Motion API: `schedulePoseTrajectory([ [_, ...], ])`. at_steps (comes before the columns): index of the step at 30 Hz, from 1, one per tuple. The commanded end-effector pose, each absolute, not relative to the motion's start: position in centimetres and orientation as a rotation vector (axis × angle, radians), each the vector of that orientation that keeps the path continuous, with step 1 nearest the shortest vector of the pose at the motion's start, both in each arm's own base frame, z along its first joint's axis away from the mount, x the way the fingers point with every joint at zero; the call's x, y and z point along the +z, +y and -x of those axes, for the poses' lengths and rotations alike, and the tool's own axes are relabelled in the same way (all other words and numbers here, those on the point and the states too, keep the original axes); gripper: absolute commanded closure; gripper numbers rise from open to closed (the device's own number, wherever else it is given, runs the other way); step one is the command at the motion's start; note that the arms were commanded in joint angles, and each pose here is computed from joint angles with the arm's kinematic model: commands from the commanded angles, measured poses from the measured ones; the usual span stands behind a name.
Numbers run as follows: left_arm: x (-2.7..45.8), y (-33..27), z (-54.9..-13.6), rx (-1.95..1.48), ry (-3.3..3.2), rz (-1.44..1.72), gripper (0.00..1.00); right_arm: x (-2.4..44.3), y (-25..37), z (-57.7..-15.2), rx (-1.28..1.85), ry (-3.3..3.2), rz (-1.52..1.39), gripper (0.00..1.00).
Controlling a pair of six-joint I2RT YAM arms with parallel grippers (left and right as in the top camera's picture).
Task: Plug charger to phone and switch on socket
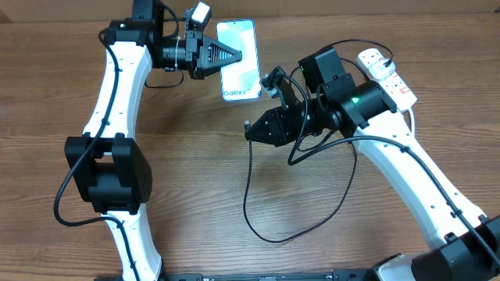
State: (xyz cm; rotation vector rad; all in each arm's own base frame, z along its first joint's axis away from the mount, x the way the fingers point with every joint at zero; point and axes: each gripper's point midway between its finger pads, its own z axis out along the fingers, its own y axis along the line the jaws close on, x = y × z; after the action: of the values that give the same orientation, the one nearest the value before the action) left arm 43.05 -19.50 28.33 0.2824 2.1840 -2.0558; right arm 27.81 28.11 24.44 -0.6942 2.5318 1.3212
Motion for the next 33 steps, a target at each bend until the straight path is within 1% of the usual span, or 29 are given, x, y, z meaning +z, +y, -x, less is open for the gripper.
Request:
schedulePoseTrajectory([
  [1,30.9,-19.9,-42.1,-2.135,2.094,-0.336,0.96,25.4,28.7,-27.6,1.377,2.453,0.770,0.96],
  [13,30.9,-20.0,-42.0,-2.138,2.096,-0.338,0.96,25.6,27.4,-29.8,1.356,2.424,0.698,0.96],
  [16,30.9,-20.0,-42.0,-2.138,2.096,-0.339,0.96,25.8,27.9,-30.3,1.413,2.403,0.671,0.96],
  [19,30.9,-20.0,-42.0,-2.139,2.096,-0.338,0.96,26.3,28.5,-29.8,1.511,2.348,0.709,0.96],
  [27,30.9,-20.0,-42.1,-2.146,2.105,-0.325,0.96,24.8,28.0,-30.5,1.537,2.391,0.603,0.96],
  [33,30.9,-20.0,-42.0,-2.147,2.105,-0.324,0.96,25.5,28.3,-30.7,1.590,2.340,0.614,0.96],
])
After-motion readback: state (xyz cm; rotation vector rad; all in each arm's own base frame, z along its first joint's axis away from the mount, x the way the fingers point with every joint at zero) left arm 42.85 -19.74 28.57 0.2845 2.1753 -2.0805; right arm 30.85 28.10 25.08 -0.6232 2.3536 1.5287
